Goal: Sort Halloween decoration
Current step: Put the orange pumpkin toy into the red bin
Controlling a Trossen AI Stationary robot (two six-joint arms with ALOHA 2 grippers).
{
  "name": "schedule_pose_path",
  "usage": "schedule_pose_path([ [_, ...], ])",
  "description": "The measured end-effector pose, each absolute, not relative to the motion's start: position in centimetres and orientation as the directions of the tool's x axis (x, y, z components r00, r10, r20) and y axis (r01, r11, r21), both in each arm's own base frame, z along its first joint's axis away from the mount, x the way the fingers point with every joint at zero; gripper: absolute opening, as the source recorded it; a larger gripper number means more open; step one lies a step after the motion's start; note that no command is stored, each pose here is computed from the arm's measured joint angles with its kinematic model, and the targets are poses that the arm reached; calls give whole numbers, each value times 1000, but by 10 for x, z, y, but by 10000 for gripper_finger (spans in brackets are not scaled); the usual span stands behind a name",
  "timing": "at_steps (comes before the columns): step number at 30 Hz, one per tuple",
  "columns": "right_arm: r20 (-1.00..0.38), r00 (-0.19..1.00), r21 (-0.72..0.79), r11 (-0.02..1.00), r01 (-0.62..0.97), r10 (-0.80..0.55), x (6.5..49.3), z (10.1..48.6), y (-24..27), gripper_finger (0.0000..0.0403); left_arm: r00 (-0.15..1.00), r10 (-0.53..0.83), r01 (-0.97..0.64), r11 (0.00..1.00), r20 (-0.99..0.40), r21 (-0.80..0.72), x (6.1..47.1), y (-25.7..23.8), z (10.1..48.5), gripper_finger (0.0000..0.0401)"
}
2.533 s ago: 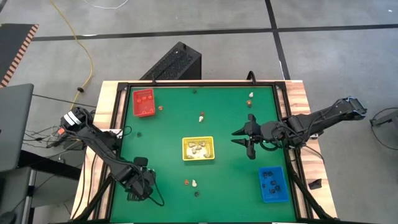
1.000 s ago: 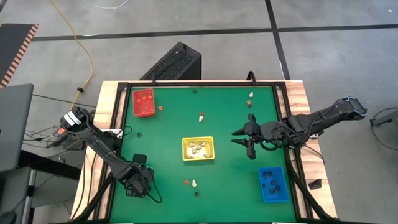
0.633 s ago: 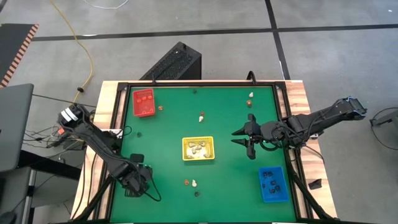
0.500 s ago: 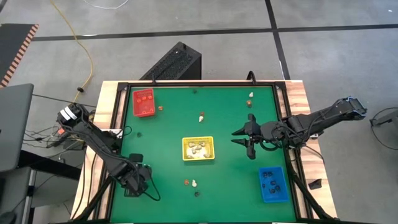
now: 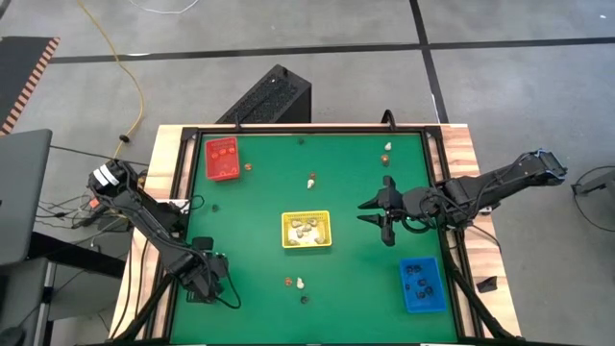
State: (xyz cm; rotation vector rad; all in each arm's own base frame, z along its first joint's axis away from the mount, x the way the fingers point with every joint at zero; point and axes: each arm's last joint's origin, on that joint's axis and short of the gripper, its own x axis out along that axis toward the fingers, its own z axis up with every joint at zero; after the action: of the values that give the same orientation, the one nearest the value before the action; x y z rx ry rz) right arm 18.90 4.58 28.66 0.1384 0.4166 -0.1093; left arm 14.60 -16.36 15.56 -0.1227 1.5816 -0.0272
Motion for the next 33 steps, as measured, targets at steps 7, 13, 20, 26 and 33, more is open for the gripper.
schedule_pose_path([
  [7,-409,909,111,985,134,-77,189,287,46,164,47,-92,-52,994,-995,-95,147,-165,153,157],
  [13,-409,909,112,985,134,-77,189,287,46,164,48,-94,-41,995,-994,-96,148,-166,153,157],
  [20,-409,909,112,985,133,-77,189,287,46,164,24,-111,-40,993,-993,-112,147,-166,153,157],
  [26,-409,909,111,985,134,-77,189,287,46,164,28,-105,-35,994,-994,-106,146,-165,149,157],
  [33,-409,909,112,985,134,-77,189,287,46,164,16,-119,-60,991,-993,-120,142,-162,142,157],
])
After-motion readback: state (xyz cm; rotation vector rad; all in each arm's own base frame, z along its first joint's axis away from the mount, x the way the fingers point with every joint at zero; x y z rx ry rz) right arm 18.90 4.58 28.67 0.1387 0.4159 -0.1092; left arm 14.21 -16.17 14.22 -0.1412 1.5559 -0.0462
